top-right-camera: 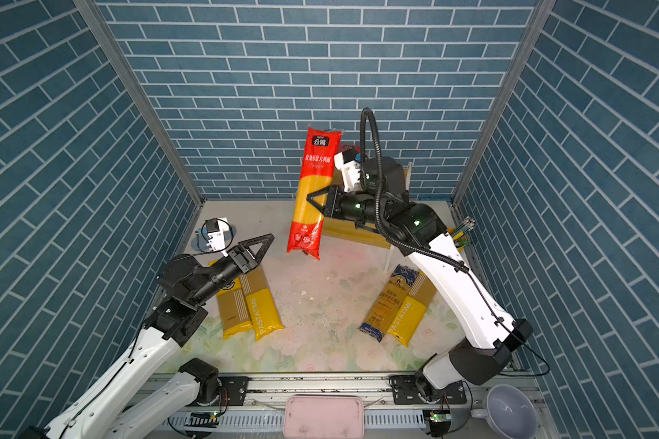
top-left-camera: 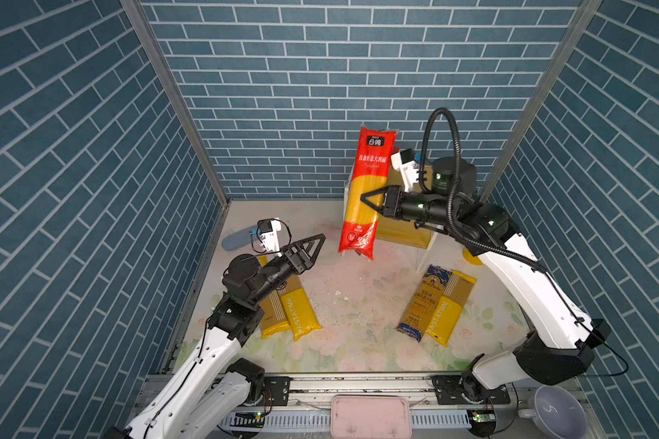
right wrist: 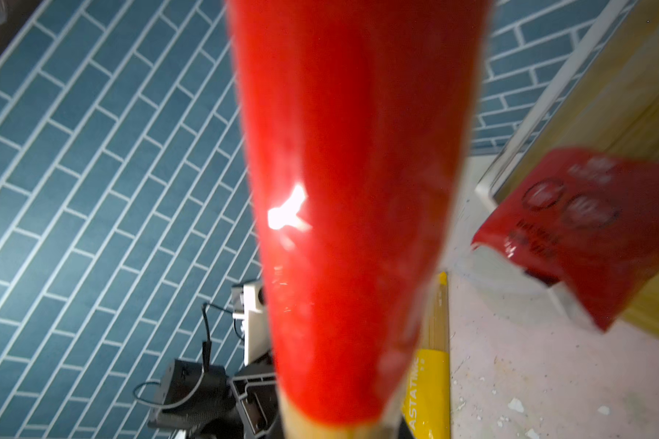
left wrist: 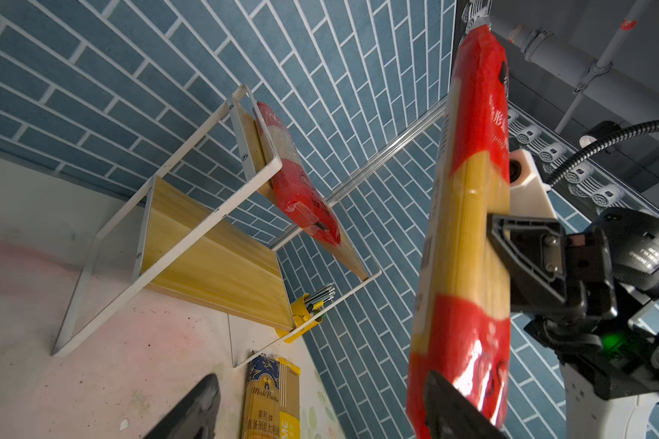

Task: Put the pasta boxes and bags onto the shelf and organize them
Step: 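Carry the red bag to the shelf with the right gripper while the left releases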

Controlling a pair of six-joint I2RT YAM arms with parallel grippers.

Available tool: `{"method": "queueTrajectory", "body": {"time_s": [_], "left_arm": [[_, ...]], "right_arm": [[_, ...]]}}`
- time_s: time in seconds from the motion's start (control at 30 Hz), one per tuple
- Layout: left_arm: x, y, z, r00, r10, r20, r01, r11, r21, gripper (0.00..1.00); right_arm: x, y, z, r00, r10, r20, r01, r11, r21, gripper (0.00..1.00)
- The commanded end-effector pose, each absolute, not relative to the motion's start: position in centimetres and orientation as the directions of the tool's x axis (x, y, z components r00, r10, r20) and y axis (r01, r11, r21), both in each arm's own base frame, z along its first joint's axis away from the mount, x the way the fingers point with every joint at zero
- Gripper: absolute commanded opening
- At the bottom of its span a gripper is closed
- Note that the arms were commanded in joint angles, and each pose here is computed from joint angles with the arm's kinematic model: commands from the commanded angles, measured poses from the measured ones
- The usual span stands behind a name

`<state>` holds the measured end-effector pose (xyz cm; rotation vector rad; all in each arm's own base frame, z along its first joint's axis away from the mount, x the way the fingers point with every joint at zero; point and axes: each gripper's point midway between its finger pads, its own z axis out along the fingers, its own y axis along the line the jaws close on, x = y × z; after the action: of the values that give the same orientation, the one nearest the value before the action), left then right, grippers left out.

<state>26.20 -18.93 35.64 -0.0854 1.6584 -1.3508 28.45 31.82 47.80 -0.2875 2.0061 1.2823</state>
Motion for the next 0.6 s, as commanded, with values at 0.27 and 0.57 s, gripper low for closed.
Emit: {"method": "queueTrajectory", "body": {"time_s": [0.27, 0.57], "left_arm": [[25.4, -21.5, 33.9, -0.532, -0.457, -0.713, 0.512, 0.497, -0.7, 0.84], [24.5, -24.0, 32.1, -0.565, -0.425, -0.707, 0.519, 0.484, -0.705, 0.84]], "right_arm": [[35.6, 22.6, 54.4, -0.581, 0.428, -0.692, -0.431, 0.56, 0.708, 0.0], [40.7, 20.4, 51.9, -0.674, 0.499, -0.545, -0.315, 0.473, 0.823, 0.0]]}}
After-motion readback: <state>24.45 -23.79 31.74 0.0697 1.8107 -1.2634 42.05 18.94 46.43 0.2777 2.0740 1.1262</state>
